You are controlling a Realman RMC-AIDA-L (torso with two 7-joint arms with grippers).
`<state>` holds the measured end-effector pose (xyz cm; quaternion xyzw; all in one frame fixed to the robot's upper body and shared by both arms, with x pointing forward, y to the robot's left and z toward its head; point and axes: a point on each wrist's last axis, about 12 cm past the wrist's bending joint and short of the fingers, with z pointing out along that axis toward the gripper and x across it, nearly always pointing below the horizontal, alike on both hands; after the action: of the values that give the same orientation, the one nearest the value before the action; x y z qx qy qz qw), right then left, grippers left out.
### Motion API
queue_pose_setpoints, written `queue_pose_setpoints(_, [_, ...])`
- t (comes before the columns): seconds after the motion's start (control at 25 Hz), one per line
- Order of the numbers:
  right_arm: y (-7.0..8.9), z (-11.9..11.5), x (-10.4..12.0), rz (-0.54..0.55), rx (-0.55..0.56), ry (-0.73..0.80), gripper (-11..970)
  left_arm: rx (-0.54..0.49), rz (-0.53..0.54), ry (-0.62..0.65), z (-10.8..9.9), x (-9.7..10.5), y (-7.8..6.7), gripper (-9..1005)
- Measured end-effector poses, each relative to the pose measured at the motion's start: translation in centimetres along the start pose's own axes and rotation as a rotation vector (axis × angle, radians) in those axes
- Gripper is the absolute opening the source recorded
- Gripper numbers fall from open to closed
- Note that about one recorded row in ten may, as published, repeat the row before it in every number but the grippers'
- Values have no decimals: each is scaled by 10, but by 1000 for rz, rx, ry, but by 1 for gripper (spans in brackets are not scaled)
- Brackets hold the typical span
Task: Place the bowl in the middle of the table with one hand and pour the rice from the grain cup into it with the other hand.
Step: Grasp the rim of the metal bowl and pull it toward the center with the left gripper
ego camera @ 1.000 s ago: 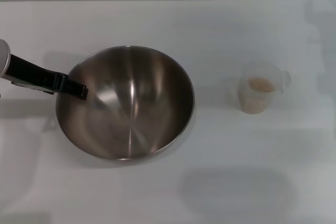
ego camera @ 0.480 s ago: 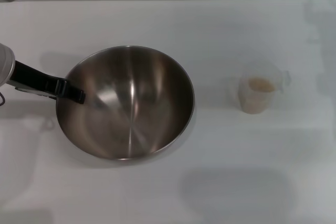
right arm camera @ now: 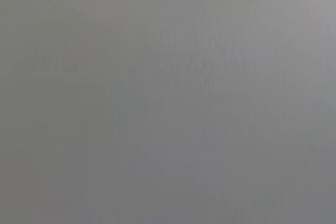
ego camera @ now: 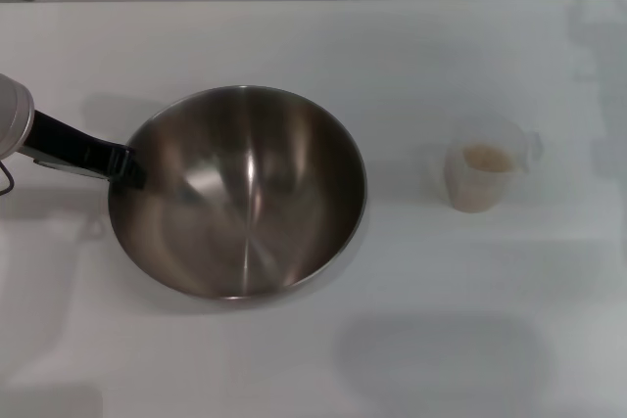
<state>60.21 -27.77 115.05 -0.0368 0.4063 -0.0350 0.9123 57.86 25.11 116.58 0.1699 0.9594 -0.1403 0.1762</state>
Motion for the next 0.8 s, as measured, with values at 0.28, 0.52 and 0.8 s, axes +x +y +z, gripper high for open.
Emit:
queue_pose_setpoints(0.28, [0,1,0,0,-1,-1,507,3,5,3,1,-2,0,121])
queue_pose_setpoints(0.52, [0,1,0,0,-1,-2,506,9,-16,-8,0,-3,4,124])
queue_pose_setpoints(0.8, [0,0,0,0,3,0,506,20,-18,-16,0,-6,5,70])
